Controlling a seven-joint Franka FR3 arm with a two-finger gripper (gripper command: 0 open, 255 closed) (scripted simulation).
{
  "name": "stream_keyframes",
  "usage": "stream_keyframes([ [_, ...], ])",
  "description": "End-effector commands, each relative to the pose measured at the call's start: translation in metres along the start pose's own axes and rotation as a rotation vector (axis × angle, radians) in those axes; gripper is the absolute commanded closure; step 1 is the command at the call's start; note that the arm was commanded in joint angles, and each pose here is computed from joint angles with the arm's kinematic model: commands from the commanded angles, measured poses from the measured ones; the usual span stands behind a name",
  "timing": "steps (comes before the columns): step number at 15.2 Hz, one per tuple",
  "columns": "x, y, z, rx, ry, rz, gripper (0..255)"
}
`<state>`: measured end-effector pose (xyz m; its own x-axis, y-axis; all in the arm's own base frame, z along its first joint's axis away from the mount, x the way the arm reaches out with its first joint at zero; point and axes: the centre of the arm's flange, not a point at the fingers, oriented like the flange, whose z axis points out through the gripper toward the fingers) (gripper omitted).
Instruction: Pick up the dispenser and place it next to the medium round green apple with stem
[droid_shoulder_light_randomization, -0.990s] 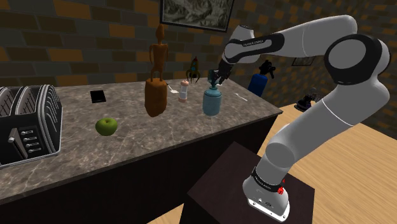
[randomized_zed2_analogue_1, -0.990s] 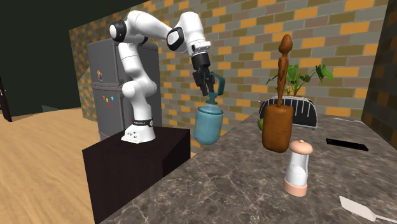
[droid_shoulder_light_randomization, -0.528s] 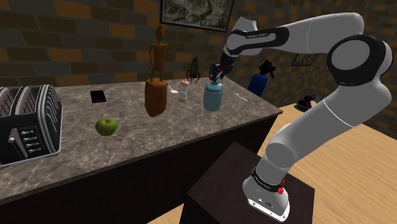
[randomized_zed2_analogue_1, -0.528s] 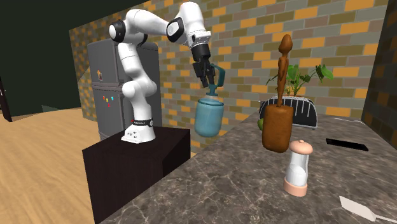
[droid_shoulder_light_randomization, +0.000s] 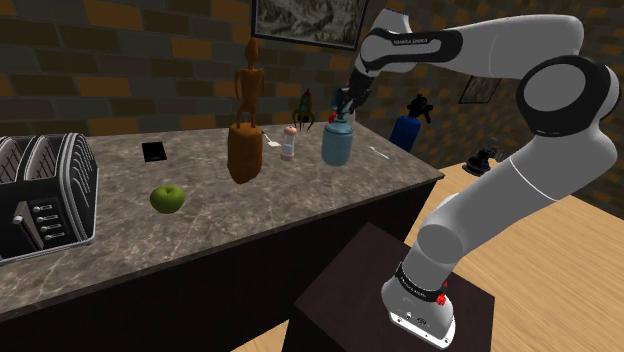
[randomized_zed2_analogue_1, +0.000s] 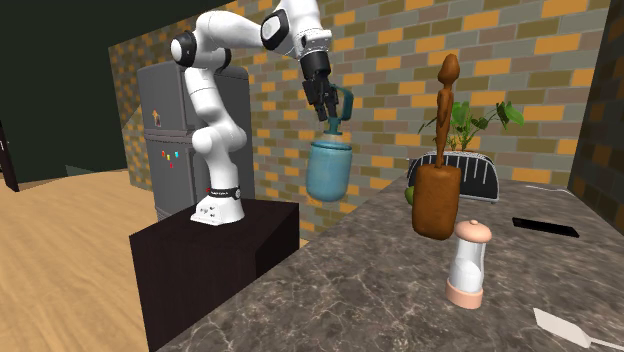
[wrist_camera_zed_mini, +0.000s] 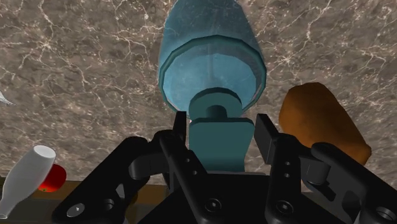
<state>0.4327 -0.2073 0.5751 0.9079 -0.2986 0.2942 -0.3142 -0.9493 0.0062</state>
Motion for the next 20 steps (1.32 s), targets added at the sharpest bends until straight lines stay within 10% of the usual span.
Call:
stream_keyframes([
  [1,0.003,0.0,-0.01,0.0,0.001,0.0,255],
  [20,0.033,0.0,-0.106,0.0,0.001,0.0,255],
])
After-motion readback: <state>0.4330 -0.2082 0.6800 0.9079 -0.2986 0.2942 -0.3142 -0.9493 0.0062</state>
